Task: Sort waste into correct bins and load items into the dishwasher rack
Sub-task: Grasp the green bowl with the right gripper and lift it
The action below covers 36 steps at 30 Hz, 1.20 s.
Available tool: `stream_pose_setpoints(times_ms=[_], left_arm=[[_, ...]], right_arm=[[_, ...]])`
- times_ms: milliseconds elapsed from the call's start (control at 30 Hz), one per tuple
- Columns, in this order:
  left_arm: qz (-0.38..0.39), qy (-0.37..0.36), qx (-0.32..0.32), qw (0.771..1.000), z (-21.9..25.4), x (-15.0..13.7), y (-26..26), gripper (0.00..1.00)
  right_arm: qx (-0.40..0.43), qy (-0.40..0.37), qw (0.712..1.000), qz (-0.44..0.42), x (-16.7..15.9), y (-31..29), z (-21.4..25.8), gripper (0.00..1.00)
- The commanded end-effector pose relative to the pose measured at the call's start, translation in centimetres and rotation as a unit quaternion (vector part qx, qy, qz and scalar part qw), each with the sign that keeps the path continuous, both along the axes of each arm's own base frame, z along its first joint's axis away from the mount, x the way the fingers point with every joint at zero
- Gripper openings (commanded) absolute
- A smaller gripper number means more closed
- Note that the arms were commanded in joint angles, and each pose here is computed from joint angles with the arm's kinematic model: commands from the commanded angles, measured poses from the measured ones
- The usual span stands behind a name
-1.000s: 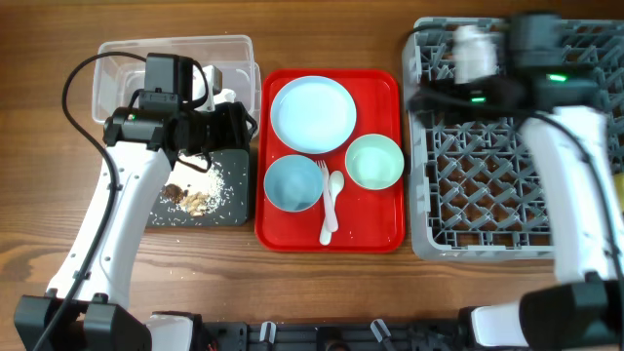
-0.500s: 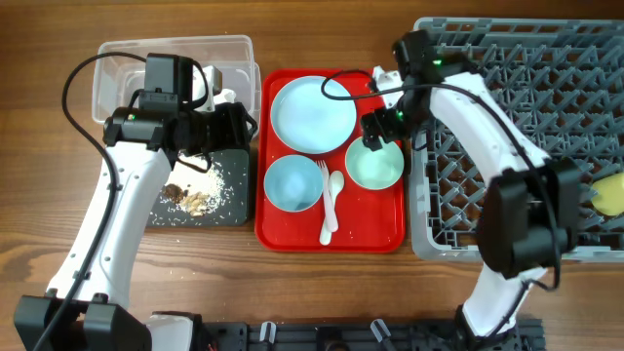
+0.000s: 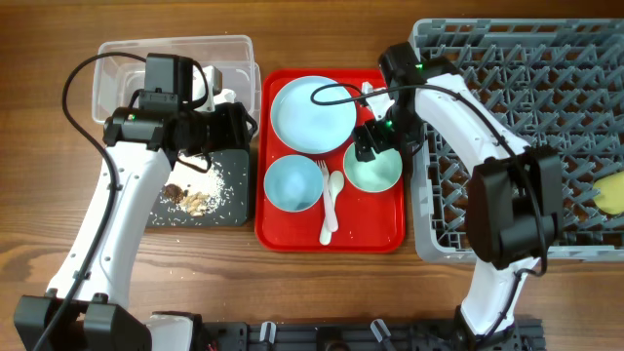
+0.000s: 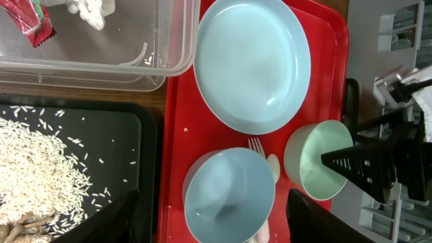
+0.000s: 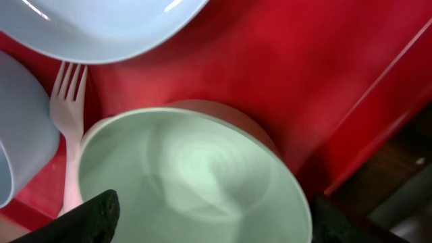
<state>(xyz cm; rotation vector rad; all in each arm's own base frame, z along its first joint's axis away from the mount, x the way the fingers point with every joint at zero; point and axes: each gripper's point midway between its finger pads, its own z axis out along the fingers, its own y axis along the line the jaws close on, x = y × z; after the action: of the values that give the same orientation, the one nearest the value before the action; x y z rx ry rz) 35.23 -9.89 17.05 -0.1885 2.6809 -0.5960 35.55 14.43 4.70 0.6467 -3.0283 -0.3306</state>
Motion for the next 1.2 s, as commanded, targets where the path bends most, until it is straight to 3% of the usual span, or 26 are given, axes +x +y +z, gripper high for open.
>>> stream_pose_setpoints(times_ms=[0,133,300,500,700,800,1033,1167], left_arm=[[-0.005,-0.011,0.006,1.0,0.6,0.1,0.0,0.68],[-0.005,-0.011,0.006,1.0,0.6,0.1,0.0,0.68],[-0.005,-0.011,0.006,1.0,0.6,0.1,0.0,0.68],[-0.005,-0.011,0.006,1.0,0.6,0.1,0.0,0.68],[-0.005,-0.011,0.006,1.0,0.6,0.1,0.0,0.68],[-0.005,-0.012,0.006,1.0,0.6,0.1,0.0,0.68],[-0.005,-0.012,0.006,1.0,0.6,0.1,0.0,0.68],[-0.005,-0.011,0.006,1.0,0.6,0.1,0.0,0.68]], right_arm=[[-0.012,0.039,0.999,-0.011,-1.2,-1.1,-1.6,0.86],[-0.004,0.061,0.998,-0.011,-2.2,-0.8,-1.4,0.65],[-0.007,0.066,0.997,-0.031,-2.2,-0.9,-1.4,0.28],[-0.01,0.069,0.997,-0.037,-2.3,-0.9,-1.4,0.19],[-0.016,0.084,0.996,-0.037,-3.4,-1.3,-2.4,0.21],[-0.046,0.084,0.995,-0.043,-3.6,-2.3,-3.0,0.04],[-0.056,0.066,0.994,-0.066,-2.6,-2.5,-2.3,0.04],[-0.07,0.008,0.994,-0.088,-0.5,-3.3,1.1,0.04]])
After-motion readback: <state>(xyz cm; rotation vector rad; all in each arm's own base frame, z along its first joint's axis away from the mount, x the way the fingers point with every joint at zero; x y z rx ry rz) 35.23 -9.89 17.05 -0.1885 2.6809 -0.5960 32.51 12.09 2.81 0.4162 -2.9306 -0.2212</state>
